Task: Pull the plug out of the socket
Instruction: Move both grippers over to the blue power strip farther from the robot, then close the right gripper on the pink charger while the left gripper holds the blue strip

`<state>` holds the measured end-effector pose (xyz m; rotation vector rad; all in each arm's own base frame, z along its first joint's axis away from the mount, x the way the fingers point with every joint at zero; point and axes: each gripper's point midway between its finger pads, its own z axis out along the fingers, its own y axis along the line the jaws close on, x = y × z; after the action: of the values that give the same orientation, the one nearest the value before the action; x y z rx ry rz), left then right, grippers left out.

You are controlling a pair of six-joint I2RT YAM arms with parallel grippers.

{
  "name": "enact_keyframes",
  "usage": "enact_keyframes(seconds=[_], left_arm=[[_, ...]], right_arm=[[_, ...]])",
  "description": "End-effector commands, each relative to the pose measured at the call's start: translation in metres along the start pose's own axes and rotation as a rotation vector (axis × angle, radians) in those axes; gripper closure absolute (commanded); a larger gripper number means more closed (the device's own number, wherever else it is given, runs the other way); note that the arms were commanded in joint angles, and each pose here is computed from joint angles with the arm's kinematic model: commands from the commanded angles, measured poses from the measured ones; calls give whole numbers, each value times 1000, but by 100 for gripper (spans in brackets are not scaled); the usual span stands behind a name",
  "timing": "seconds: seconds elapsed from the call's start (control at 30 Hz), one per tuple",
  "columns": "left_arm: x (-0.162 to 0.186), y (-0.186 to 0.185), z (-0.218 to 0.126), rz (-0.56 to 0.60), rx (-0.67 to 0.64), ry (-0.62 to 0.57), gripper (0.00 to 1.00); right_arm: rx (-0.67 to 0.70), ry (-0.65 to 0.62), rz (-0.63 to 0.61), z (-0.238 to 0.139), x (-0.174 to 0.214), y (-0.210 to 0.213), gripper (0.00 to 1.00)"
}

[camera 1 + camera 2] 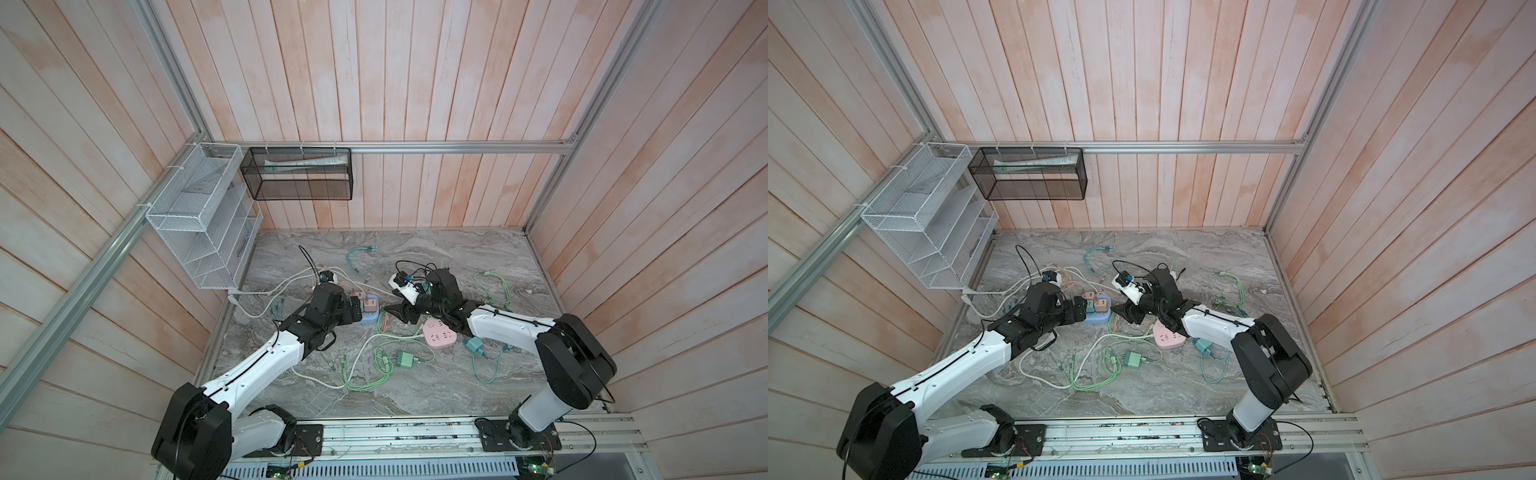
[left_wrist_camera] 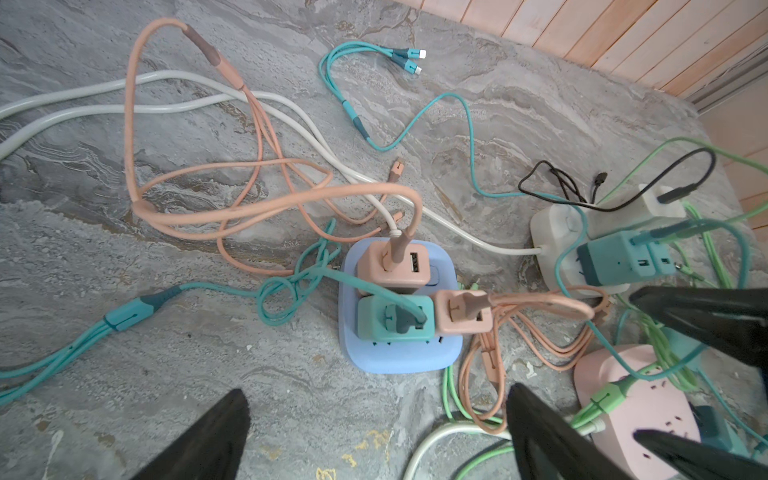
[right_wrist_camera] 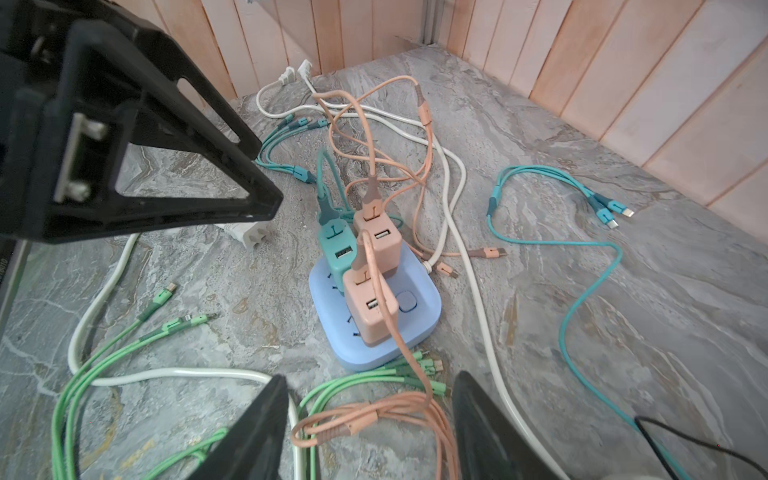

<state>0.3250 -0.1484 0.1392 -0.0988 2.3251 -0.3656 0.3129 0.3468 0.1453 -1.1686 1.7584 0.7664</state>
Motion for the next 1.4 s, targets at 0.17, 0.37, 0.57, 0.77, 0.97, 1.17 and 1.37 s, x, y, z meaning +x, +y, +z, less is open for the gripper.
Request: enact_keyframes(seconds=[0.17, 0.37, 0.57, 0.77, 0.97, 1.17, 1.37], left_arm=[[5, -4, 28, 9, 47, 68, 6], [7, -2, 42, -9, 38, 81, 11], [1, 2, 48, -9, 22, 77, 13], [-1, 5, 58, -8, 20, 91, 19], [6, 7, 66, 11, 9, 119, 23], [9, 6, 74, 30, 14, 136, 29], [12, 7, 78, 40, 13, 147, 34]], right_arm=[[-119, 75, -86, 29, 13, 6, 39], [-167, 104, -114, 49, 19, 4, 40], [-204, 123, -135, 65, 24, 2, 42], [-232, 146, -149, 77, 30, 4, 46], [-251, 177, -160, 87, 37, 9, 50], [-244, 212, -160, 92, 46, 11, 57], [-220, 227, -160, 93, 48, 9, 65]])
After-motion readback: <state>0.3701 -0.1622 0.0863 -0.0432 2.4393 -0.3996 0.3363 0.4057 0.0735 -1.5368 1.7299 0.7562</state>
